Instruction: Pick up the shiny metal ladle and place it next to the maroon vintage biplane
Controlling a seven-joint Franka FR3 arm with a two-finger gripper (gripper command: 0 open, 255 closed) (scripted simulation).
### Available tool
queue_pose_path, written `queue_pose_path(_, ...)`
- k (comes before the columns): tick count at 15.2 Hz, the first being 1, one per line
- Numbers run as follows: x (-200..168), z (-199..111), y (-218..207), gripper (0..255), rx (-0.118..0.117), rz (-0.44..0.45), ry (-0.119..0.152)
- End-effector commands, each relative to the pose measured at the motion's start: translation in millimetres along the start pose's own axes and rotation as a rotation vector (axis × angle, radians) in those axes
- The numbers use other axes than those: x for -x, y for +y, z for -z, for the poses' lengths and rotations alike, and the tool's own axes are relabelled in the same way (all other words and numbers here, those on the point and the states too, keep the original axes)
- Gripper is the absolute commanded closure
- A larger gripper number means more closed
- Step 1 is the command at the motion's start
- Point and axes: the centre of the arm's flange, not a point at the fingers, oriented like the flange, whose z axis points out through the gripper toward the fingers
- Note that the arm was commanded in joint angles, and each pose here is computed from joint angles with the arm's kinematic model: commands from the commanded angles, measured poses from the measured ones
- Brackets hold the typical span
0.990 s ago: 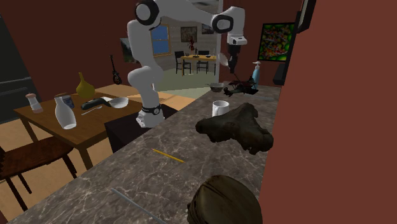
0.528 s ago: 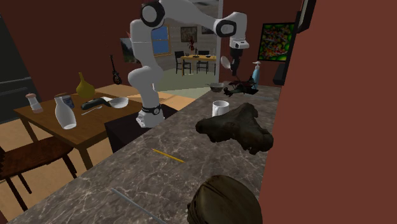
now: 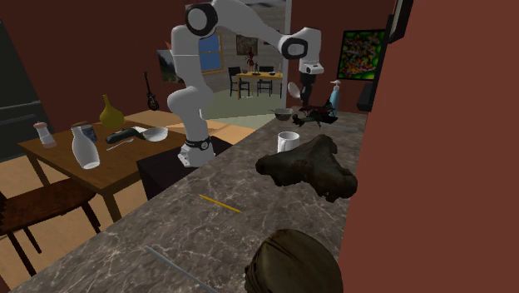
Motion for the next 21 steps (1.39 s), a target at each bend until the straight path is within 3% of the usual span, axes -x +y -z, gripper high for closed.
queue_pose_path(1,-1,-10,1,255,0.000,0.000,0.000)
queue_pose_path(21,-4,-115,12,255,0.000,0.000,0.000)
